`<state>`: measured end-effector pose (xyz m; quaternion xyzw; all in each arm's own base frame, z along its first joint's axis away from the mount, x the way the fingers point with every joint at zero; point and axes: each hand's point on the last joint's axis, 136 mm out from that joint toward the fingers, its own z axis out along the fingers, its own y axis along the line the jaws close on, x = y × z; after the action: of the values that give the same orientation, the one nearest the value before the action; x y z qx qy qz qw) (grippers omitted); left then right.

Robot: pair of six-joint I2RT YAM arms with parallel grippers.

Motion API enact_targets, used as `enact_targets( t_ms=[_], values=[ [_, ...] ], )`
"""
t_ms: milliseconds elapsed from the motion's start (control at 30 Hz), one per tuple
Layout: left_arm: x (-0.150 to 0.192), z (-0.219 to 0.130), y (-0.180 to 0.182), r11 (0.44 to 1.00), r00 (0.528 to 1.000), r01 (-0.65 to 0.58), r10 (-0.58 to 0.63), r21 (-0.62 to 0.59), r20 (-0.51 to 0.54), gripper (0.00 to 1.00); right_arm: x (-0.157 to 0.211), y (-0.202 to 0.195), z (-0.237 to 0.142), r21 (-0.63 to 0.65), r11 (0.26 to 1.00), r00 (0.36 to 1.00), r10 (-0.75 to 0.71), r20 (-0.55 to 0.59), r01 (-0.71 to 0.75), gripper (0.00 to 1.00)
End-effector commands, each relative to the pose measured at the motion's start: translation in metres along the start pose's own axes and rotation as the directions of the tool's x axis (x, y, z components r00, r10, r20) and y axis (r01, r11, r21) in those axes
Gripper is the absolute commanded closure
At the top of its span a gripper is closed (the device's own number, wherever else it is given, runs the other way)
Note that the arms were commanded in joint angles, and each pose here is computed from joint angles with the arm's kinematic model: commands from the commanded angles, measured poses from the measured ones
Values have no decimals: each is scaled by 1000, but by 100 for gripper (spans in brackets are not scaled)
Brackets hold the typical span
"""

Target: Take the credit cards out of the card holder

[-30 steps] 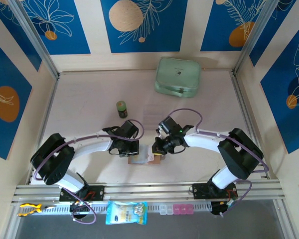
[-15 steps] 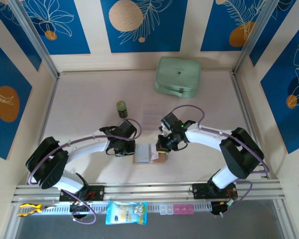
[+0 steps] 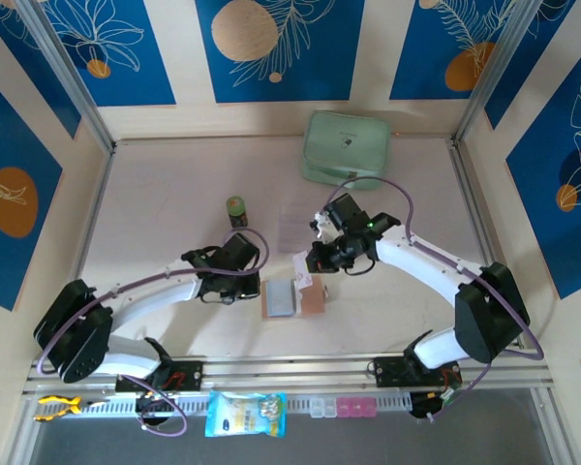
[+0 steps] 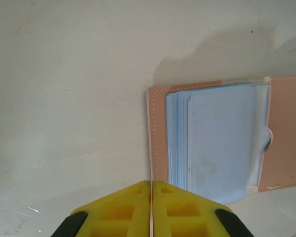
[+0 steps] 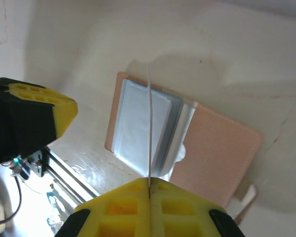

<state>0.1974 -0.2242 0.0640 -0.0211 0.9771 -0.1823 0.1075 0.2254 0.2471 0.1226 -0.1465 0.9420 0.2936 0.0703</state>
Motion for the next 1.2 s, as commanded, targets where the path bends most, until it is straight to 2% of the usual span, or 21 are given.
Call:
enact_targets(
  t_ms=[0,133,233,467,800,1167],
  values=[
    [-3,-5,8,1000,999,3,-2,-23,35,91,2,-6,-9,36,972,972,-230,-50,232,100],
    [-4,-9,11,1000,999,12,-11,-14,45,90,-23,-9,-19,85,885,889,-456,-31,457,100],
    [-5,-10,14,999,998,42,-42,14,54,89,-39,-7,-21,91,763,768,-640,-25,640,100],
    [-4,-9,21,994,995,90,-93,62,43,89,-83,-9,-19,85,597,603,-795,-72,798,100],
    [-7,-10,29,987,990,134,-137,90,29,88,-123,-23,2,15,559,555,-820,-138,829,100],
    [-11,-14,38,986,989,146,-148,74,22,88,-119,-42,30,-102,554,517,-818,-252,826,100]
  ],
)
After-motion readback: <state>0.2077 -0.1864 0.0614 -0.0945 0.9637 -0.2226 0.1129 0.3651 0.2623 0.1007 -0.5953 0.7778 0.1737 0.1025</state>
